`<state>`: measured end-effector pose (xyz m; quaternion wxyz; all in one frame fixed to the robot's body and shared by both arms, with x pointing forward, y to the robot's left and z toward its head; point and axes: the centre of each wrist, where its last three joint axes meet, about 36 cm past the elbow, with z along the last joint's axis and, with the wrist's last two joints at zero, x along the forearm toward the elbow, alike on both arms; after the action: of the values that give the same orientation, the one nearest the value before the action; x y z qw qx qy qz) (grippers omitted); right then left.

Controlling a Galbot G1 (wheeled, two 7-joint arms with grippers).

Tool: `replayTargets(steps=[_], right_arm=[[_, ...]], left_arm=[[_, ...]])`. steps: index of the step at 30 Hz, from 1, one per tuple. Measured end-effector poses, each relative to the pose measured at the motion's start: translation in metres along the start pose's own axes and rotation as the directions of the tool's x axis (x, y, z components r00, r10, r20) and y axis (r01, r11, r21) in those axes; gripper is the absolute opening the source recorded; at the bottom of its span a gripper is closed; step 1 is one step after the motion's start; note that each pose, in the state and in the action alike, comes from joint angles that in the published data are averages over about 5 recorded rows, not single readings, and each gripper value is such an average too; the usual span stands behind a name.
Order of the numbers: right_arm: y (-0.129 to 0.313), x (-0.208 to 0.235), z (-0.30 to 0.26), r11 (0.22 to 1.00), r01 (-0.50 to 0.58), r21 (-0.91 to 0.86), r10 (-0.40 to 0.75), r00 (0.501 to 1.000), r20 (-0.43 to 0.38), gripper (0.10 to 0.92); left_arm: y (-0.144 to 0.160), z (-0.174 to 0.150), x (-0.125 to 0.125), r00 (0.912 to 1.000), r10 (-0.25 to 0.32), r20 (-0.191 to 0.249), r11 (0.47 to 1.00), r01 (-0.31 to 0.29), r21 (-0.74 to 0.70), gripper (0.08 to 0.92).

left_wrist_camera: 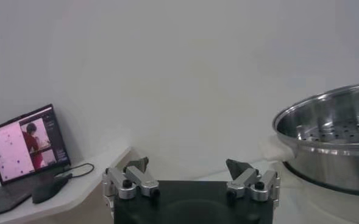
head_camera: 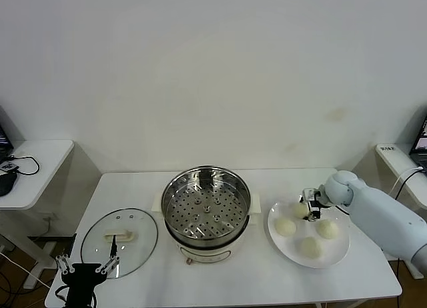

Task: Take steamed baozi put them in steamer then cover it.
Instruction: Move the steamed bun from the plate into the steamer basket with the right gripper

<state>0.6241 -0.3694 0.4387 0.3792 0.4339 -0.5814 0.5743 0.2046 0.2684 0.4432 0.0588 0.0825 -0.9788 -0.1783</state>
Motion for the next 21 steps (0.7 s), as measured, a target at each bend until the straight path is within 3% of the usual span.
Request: replayTargets(steps=[11,21], right_arm=[[-0.011,0.03,0.0,1.0,0.011,-0.01,-0.011,1.0,0.016,0.604],[-0.037,0.106,-0.006,0.999,-0.047,-0.022,0.049,0.996,0.079,0.611]], left_arm=[[0.0,-0.001,0.001,1.0,0.0,0.001,1.0,0.0,0.003,0.823],[-0.001,-0.001,0.0,0.9999,0.011,0.003,1.0,-0.011,0.011,0.823]])
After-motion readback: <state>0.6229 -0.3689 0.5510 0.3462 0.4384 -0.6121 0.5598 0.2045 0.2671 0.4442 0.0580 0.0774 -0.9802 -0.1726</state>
